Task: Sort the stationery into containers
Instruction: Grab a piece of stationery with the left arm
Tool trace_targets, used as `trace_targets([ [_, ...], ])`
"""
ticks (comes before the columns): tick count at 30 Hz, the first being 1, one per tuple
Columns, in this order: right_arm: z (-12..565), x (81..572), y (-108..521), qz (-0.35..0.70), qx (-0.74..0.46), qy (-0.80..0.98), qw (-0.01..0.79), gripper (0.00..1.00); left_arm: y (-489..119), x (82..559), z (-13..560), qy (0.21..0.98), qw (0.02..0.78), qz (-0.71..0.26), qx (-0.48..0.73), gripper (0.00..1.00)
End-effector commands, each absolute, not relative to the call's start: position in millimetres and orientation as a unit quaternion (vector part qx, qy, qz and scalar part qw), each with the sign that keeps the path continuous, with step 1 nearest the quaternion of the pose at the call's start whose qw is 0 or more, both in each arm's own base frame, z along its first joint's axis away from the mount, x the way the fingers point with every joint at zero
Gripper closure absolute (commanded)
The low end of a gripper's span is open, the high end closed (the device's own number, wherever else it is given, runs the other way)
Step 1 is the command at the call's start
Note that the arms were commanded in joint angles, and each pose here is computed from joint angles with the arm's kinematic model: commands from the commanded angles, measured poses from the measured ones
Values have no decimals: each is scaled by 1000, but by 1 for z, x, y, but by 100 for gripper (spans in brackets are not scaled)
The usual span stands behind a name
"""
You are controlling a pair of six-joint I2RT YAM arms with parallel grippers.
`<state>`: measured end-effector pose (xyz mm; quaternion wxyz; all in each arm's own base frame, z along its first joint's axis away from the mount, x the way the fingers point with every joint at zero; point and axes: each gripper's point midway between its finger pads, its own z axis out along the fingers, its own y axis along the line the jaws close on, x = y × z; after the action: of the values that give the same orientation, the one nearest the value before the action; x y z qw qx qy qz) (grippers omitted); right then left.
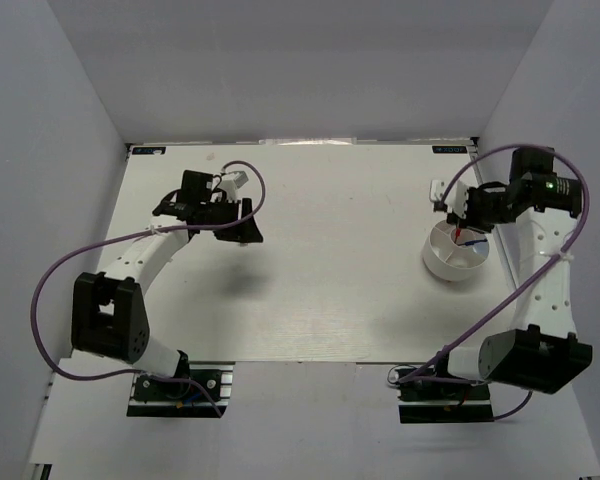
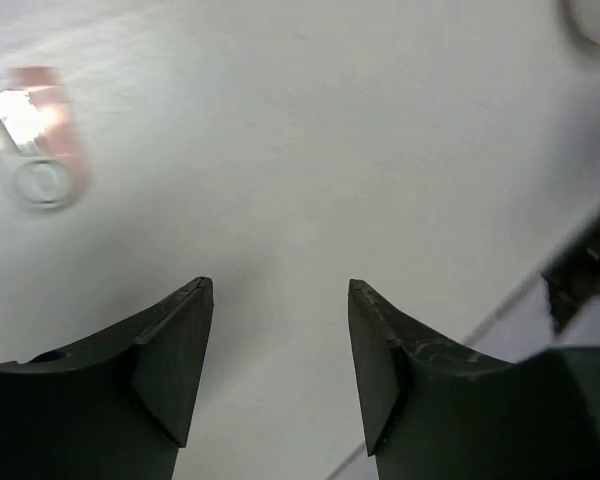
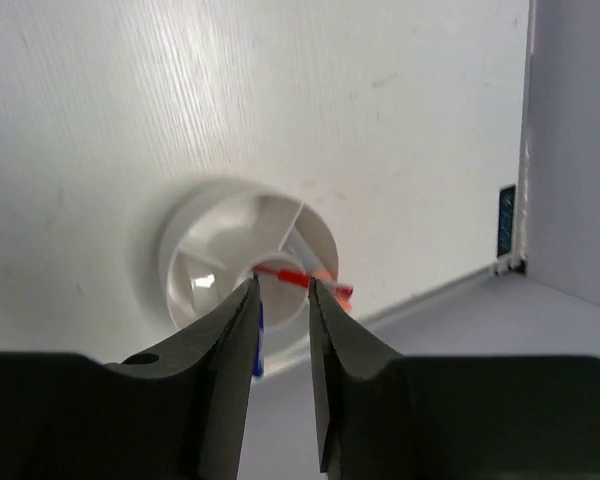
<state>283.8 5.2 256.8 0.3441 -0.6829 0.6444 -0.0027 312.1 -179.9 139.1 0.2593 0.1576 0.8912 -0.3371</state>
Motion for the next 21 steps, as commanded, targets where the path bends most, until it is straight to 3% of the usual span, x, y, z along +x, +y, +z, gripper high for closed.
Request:
trace_targets([
  [1,285,298,48,123,-589,685,411,67,-125,357,126,933,311,-165,81,34],
  [5,297,321,81,237,-486,732,416,56,-112,367,104,942,297,-119,99,34],
  [9,299,334,104,287,-438,744,415,53,-104,383,93,945,304,-69,101,22],
  [17,288,319,133,352,-411,747,387,53,-103,425,100,935,340,-80,65,50],
  [21,284,313,132,349,-412,748,386,53,-105,433,89,942,320,-78,64,64],
])
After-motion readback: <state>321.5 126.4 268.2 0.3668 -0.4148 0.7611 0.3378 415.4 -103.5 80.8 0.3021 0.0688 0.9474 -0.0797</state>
